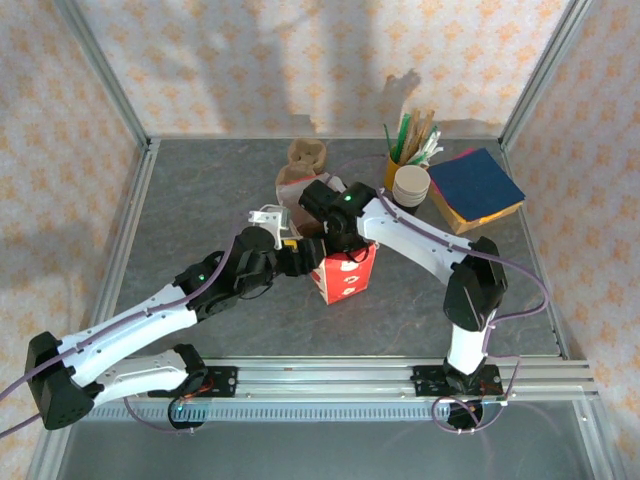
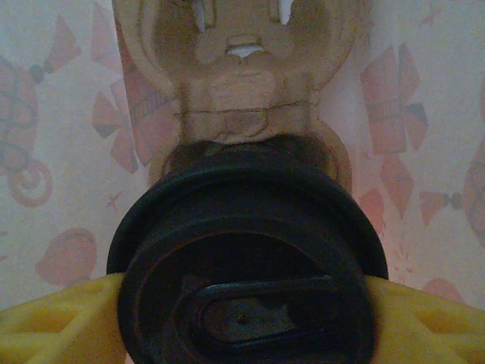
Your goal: Pack the takeout coffee
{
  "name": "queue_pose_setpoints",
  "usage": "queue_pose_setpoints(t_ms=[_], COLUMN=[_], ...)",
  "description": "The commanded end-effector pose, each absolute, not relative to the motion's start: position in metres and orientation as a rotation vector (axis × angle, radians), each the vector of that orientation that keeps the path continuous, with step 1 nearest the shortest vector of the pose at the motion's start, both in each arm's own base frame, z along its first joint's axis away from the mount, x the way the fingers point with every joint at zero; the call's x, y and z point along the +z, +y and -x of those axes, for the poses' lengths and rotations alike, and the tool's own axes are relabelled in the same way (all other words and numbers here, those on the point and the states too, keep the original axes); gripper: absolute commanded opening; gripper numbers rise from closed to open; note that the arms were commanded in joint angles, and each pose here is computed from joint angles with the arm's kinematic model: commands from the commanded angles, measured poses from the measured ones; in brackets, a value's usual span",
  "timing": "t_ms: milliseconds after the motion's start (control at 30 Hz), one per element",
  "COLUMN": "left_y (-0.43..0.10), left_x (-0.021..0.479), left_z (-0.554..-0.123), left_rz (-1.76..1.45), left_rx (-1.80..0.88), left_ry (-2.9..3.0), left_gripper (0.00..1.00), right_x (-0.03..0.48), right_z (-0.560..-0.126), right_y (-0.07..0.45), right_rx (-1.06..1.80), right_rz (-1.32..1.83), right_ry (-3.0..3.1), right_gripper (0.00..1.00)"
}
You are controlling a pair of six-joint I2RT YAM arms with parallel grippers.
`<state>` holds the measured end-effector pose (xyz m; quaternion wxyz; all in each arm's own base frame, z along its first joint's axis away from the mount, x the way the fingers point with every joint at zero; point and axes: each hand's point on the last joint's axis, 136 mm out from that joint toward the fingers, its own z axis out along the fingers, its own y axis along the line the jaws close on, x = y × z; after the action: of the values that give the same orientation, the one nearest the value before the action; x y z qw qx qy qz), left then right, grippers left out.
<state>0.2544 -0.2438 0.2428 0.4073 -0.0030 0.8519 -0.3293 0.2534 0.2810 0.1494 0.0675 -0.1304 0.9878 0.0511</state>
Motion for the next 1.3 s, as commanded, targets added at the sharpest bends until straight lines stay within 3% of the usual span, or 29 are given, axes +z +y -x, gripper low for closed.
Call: queue_pose_setpoints(t_ms=[0,400,1267], left_y=[-0.237,-0.254,-0.247], left_x=[0.235,0.229,0.249], left_z=[-0.253,-0.246,-0.253], left_rz=[-0.021,-0.125,-0.05], left_rx=[-0.752,-0.778,-0.762], left_ry=[2.183,2.22,2.184], left_gripper=[0.79,0.74,0.76], right_x=[0.159,0.158,0.166], right_z=[-0.257,-0.265,-0.261], right_y=[0.282,0.293,0.298], right_rx=[0.138,0.184,0.172], right_rz=[0.394,0.393,0.462], right_ry=[2.95,2.945,2.93], right_gripper=[0.71,0.71,0.71])
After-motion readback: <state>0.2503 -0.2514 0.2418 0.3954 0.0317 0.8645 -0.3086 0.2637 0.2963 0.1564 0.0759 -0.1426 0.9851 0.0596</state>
